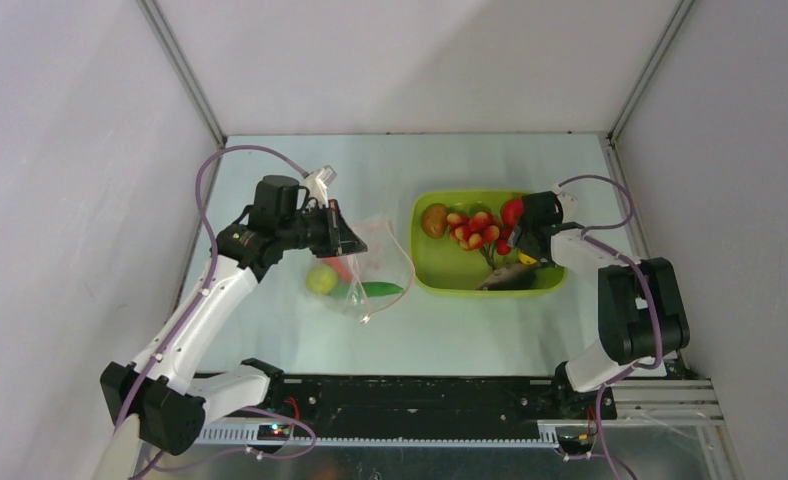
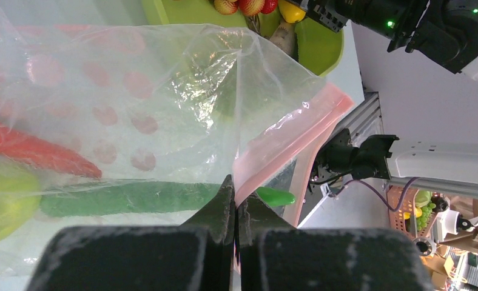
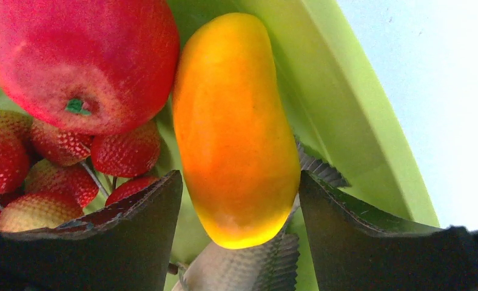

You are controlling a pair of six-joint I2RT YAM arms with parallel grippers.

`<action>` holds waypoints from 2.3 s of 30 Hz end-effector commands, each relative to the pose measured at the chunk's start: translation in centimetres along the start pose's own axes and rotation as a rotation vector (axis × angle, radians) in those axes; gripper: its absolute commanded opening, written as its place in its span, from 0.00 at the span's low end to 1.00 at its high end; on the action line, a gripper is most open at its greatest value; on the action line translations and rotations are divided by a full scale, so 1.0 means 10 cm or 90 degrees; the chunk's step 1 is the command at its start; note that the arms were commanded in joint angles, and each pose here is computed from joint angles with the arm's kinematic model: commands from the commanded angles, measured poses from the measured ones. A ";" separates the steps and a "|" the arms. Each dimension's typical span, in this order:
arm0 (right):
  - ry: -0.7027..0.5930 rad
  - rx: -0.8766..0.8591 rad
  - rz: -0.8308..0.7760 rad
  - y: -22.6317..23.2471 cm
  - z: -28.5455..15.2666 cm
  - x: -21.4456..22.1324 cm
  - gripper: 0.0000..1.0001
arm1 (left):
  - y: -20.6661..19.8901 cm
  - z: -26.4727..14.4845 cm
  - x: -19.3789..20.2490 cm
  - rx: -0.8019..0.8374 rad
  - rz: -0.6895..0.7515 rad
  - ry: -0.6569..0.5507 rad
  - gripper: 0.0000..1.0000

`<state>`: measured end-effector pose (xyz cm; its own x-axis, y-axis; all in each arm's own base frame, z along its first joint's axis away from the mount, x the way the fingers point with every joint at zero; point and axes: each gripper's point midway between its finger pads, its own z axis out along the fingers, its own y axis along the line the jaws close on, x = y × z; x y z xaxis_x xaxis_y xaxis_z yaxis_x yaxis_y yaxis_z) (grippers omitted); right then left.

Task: Place the food in the zip-top bag and seal the zipper
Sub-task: Pick up the fake fruit from the bin, then place the fake fruit in the zipper food storage bag.

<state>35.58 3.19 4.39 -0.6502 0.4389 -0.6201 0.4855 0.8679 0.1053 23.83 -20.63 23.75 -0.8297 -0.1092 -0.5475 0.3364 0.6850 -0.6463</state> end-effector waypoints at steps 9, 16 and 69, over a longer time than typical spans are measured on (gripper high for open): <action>-0.010 0.006 0.051 0.00 0.13 -0.06 0.47 | -0.19 -0.10 -0.11 0.038 0.040 -0.029 0.00; -0.054 -0.034 0.043 0.04 -0.31 -0.29 0.34 | -0.20 -0.11 -0.11 0.040 0.039 -0.030 0.00; -0.005 -0.638 -0.073 2.32 -3.30 0.92 0.56 | -0.22 -0.11 -0.10 0.051 0.038 -0.029 0.00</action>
<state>20.18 34.58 24.22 -0.6925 0.2021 -0.6925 -0.3717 0.7228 0.5826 23.70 -20.86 24.32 -0.8218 -0.1085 -0.5594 0.3566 0.6678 -0.6533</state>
